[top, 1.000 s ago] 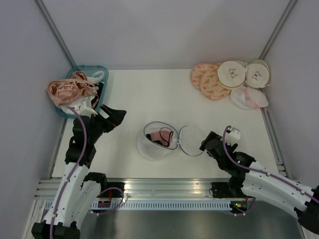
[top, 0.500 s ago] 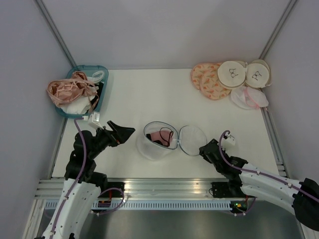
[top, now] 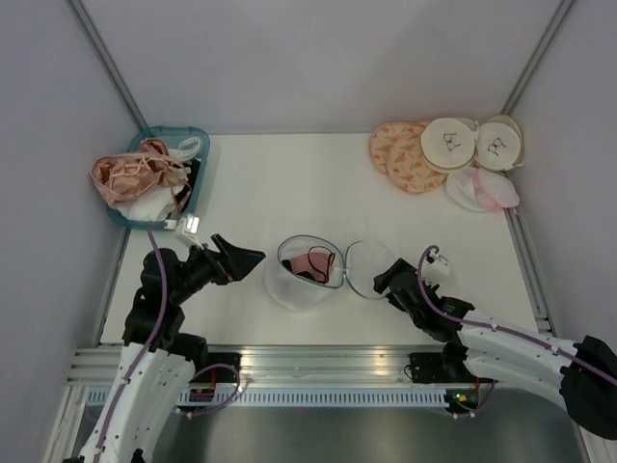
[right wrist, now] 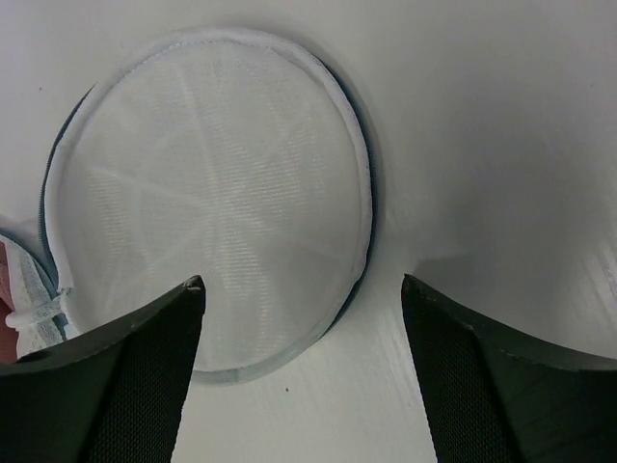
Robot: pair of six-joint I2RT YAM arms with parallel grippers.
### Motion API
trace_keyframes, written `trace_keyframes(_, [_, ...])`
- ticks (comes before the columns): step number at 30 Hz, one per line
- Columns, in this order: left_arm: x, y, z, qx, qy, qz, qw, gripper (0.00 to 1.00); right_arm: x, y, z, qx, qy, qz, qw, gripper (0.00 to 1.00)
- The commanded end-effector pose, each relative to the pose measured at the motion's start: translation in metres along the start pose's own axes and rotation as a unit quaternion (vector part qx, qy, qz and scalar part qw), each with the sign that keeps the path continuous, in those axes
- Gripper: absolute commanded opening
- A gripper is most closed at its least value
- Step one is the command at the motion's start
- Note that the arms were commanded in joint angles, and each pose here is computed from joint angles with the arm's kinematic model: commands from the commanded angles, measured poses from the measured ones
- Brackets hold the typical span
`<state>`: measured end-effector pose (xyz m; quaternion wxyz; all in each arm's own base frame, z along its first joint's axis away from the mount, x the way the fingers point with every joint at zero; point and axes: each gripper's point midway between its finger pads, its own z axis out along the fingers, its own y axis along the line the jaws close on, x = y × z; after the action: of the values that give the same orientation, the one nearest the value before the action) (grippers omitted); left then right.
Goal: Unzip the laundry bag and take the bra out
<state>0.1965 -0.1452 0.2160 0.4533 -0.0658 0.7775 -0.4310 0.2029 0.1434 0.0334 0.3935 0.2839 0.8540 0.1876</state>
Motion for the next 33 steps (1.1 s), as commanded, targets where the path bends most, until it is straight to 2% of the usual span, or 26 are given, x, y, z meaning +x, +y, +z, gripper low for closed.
trace_keyframes(1, [-0.019,-0.047,-0.01,0.075,0.01,0.07,0.995,1.0,-0.012,0.002,-0.011,0.004,-0.007,-0.03,1.0,0.88])
trace_keyframes(5, [-0.042,-0.079,-0.006,0.101,0.018,0.101,0.99,1.0,-0.019,0.005,-0.019,0.004,-0.006,-0.052,0.999,0.91])
trace_keyframes(7, [-0.046,-0.085,0.001,0.105,0.029,0.117,0.987,1.0,-0.024,0.01,-0.023,0.001,-0.009,-0.059,0.998,0.93])
trace_keyframes(9, [-0.039,-0.095,0.017,0.112,0.065,0.125,0.984,0.99,-0.029,0.009,-0.026,0.007,-0.015,-0.071,0.997,0.95])
trace_keyframes(10, [-0.044,-0.096,0.024,0.092,0.059,0.141,0.984,0.99,-0.031,0.008,-0.027,0.009,-0.018,-0.077,0.997,0.96])
trace_keyframes(11, [-0.026,-0.106,0.03,0.101,0.086,0.154,0.979,0.99,-0.034,0.011,-0.029,0.008,-0.02,-0.078,0.997,0.97])
trace_keyframes(12, [-0.013,-0.099,0.048,0.079,0.113,0.16,0.977,0.99,-0.036,0.011,-0.03,0.011,-0.023,-0.085,0.996,0.98])
trace_keyframes(13, [-0.015,-0.098,0.057,0.052,0.106,0.179,0.977,0.99,-0.04,0.008,-0.032,0.02,-0.029,-0.091,0.995,0.98])
trace_keyframes(14, [0.006,-0.107,0.065,0.058,0.134,0.195,0.97,0.99,-0.045,0.012,-0.035,0.017,-0.035,-0.093,0.995,0.98])
trace_keyframes(15, [0.022,-0.098,0.082,0.035,0.161,0.201,0.966,0.99,-0.049,0.014,-0.037,0.017,-0.04,-0.094,0.995,0.98])
trace_keyframes(18, [0.043,-0.097,0.104,0.005,0.179,0.231,0.956,0.99,-0.06,0.017,-0.045,0.017,-0.053,-0.103,0.993,0.98])
trace_keyframes(22, [0.074,-0.069,0.14,-0.065,0.21,0.253,0.942,0.99,-0.073,0.02,-0.057,0.008,-0.068,-0.105,0.992,0.98])
trace_keyframes(33, [0.12,-0.031,0.173,-0.147,0.239,0.273,0.92,0.94,-0.088,0.016,-0.073,-0.009,-0.092,-0.094,0.991,0.98])
